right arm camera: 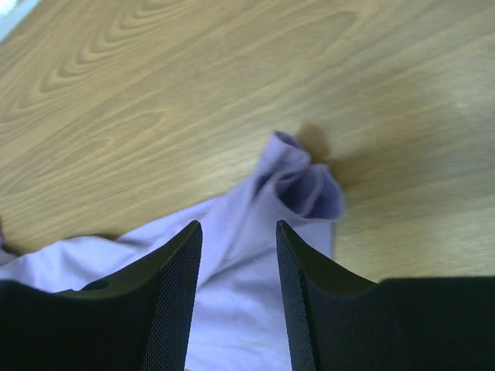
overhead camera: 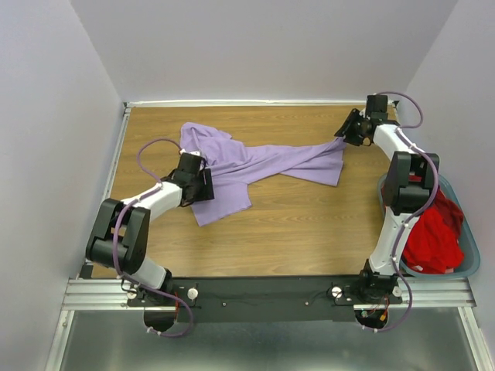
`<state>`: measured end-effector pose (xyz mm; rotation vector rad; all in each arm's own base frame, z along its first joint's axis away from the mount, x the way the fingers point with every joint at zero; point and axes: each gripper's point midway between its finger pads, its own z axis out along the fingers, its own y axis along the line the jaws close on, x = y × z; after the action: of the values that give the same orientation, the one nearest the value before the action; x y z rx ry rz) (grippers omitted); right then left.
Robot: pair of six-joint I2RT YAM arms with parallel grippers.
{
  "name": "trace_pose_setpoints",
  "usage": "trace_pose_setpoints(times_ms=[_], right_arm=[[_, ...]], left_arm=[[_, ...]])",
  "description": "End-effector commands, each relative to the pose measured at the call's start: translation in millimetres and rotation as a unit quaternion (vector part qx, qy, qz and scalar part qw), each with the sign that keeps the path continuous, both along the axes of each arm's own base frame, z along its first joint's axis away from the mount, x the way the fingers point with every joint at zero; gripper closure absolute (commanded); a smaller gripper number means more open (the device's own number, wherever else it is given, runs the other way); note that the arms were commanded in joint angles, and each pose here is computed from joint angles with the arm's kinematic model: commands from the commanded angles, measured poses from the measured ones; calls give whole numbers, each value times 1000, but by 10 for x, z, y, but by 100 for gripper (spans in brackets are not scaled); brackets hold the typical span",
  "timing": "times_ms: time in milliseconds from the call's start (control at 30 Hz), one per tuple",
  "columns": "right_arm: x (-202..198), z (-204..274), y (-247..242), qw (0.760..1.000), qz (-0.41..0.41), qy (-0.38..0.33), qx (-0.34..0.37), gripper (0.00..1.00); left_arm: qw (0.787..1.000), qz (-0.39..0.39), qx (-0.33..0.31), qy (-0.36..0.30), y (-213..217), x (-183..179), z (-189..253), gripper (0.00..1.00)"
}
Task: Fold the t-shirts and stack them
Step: Flatten the tshirt out
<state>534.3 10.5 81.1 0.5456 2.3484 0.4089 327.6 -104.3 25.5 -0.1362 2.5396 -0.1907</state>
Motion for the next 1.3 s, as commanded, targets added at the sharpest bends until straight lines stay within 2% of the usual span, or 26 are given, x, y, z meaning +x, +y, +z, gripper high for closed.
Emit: trace_pose_setpoints(times_ms=[0, 233, 433, 700, 933, 1267], right_arm=[[140, 229, 315, 999, 22, -29, 33, 50], [131, -28, 341, 1000, -10, -2, 26, 50], [58, -270, 284, 998, -41, 28, 25, 57], [-81, -402, 119, 994, -94, 47, 0, 57], [-163, -385, 46, 991, -123, 49, -7, 56], [-149, -327, -75, 987, -153, 40, -29, 56]], left_arm=[[996, -18, -24, 82, -11, -532, -211, 26], [996, -28, -65, 61, -107, -654, 4, 26], [997, -24, -67, 44, -97, -625, 103, 26], [996, -34, -75, 19, -133, -562, 228, 26], [997, -22, -63, -27, -86, -372, 464, 26], [998, -32, -35, -46, -39, -228, 378, 25]])
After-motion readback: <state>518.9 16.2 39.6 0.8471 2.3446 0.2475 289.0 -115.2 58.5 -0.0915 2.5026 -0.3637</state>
